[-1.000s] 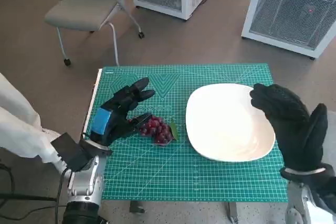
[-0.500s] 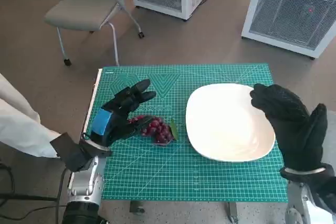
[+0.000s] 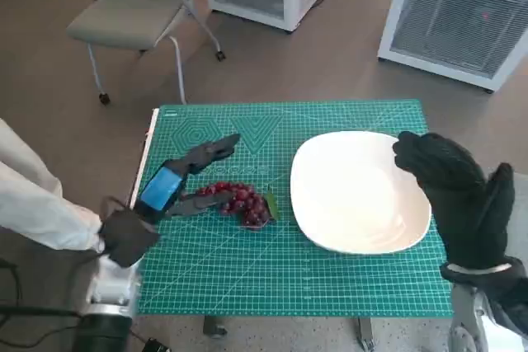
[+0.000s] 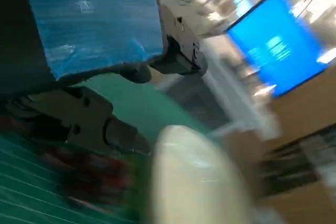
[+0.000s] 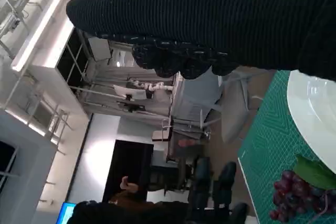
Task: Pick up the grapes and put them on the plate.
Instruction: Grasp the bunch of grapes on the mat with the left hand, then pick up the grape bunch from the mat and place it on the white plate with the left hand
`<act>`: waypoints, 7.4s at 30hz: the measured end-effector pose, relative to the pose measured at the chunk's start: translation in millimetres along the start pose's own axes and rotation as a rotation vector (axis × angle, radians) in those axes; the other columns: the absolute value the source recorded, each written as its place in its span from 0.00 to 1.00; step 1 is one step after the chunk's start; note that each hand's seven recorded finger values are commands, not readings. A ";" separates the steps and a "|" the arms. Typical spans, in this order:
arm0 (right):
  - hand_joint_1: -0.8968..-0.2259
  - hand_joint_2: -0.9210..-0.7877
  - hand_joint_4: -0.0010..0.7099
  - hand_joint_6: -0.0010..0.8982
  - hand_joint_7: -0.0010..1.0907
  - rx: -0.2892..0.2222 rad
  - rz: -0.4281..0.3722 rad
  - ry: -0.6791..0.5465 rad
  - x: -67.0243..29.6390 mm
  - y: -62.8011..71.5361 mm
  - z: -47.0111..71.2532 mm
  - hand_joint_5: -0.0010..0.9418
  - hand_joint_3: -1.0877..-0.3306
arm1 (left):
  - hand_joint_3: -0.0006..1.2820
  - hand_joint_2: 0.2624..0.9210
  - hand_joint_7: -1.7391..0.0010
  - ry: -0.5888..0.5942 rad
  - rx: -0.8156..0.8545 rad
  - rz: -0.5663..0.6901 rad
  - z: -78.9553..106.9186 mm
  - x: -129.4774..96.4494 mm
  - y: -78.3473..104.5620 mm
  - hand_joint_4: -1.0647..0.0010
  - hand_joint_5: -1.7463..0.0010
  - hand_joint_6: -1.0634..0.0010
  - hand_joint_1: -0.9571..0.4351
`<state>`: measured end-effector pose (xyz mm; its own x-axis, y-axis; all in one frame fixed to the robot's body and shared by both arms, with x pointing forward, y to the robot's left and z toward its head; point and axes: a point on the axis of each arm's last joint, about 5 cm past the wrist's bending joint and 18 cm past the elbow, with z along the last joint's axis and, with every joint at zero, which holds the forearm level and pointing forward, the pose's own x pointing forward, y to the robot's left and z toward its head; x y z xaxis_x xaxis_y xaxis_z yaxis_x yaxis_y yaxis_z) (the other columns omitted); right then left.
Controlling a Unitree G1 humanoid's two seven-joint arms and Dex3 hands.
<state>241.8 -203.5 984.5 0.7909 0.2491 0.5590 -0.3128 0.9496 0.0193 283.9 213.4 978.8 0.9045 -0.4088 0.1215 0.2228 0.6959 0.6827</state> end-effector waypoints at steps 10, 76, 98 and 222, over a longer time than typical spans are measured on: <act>0.82 0.00 0.54 0.22 0.95 0.002 0.002 0.000 0.1 0.4 -0.2 0.93 0.62 | 0.00 0.73 0.99 0.226 0.404 -0.113 33.8 0.0 -4.1 0.93 0.99 0.93 0.57; 0.82 0.00 0.52 0.21 0.96 0.021 -0.005 0.020 -6.6 2.2 -1.4 0.95 0.61 | 0.00 0.75 1.00 0.390 0.749 -0.255 -2.1 72.4 -69.2 0.92 1.00 0.86 0.54; 0.82 0.00 0.51 0.20 0.97 0.028 -0.005 0.018 -8.5 2.3 0.2 0.97 0.60 | 0.00 0.77 1.00 0.431 0.765 -0.315 -2.2 83.2 -69.6 0.93 1.00 0.86 0.55; 0.82 0.00 0.52 0.20 0.97 0.030 -0.014 0.022 -8.1 1.6 -1.2 0.96 0.61 | 0.09 1.00 0.41 0.332 0.583 -0.208 -11.5 69.4 -57.8 0.48 0.20 0.36 0.69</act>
<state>235.5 -203.7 979.1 0.8065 0.2406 0.5400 -0.3174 0.9468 0.0523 338.0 151.6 939.5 0.9481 -0.2322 -0.2171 0.2563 0.1546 0.9542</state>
